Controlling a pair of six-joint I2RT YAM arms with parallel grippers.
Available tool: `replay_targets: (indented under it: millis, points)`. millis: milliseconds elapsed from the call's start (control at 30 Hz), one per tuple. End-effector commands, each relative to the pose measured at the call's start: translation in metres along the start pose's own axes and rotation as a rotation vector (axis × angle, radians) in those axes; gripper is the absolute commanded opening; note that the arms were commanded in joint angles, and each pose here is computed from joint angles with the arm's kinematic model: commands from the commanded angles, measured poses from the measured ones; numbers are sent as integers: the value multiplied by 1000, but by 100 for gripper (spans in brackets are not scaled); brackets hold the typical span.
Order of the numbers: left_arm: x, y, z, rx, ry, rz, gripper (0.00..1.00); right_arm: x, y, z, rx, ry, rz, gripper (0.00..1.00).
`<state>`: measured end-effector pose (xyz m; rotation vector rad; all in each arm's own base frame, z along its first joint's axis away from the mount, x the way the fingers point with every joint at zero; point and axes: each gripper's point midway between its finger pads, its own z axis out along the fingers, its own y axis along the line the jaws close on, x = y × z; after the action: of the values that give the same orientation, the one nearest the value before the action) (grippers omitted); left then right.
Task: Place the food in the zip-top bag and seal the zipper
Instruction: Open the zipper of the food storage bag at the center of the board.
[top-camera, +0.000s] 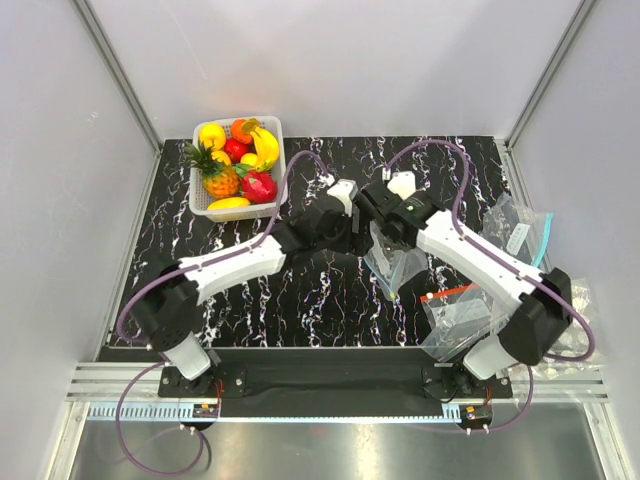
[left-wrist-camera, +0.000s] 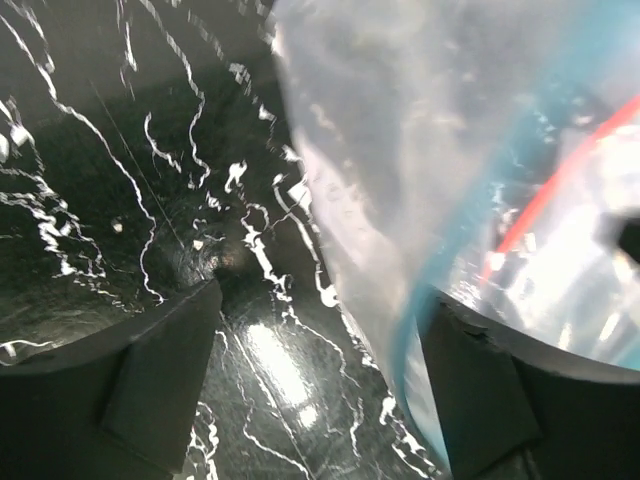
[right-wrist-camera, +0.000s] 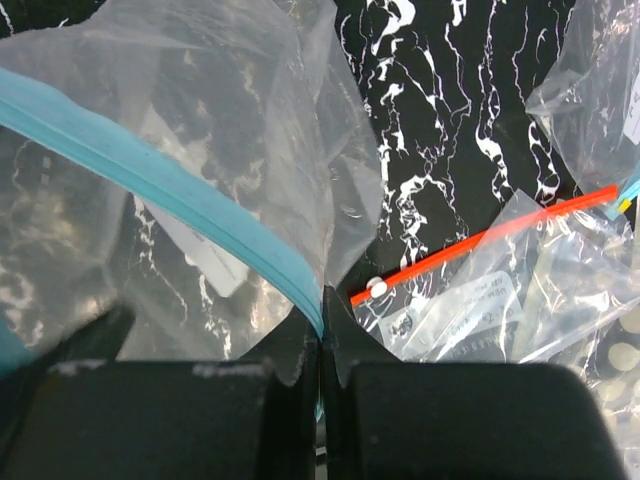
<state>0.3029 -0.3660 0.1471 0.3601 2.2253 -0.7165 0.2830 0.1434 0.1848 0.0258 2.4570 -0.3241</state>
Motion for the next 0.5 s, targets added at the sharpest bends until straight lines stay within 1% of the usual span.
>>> replay_targets:
  millis: [0,200,233,300,400,433,467]
  points:
    - [-33,-19,-34,80,-96,17,86,-20,9,9,42,-44,-21,0]
    - [-33,-12,-61,76,-105,18,89,-26,16,21,80,-56,-23,0]
    - [-28,-5,-63,60,-96,12,89,-28,15,21,85,-66,-14,0]
    - [-33,2,-76,52,-124,-6,90,-28,15,23,87,-85,5,0]
    - [-32,25,-90,13,-152,-44,91,-28,15,25,86,-100,26,0]
    - [-36,38,-94,-15,-169,-65,91,-29,16,23,75,-105,39,0]
    - [-36,46,-100,-25,-179,-85,89,-30,19,24,63,-110,46,0]
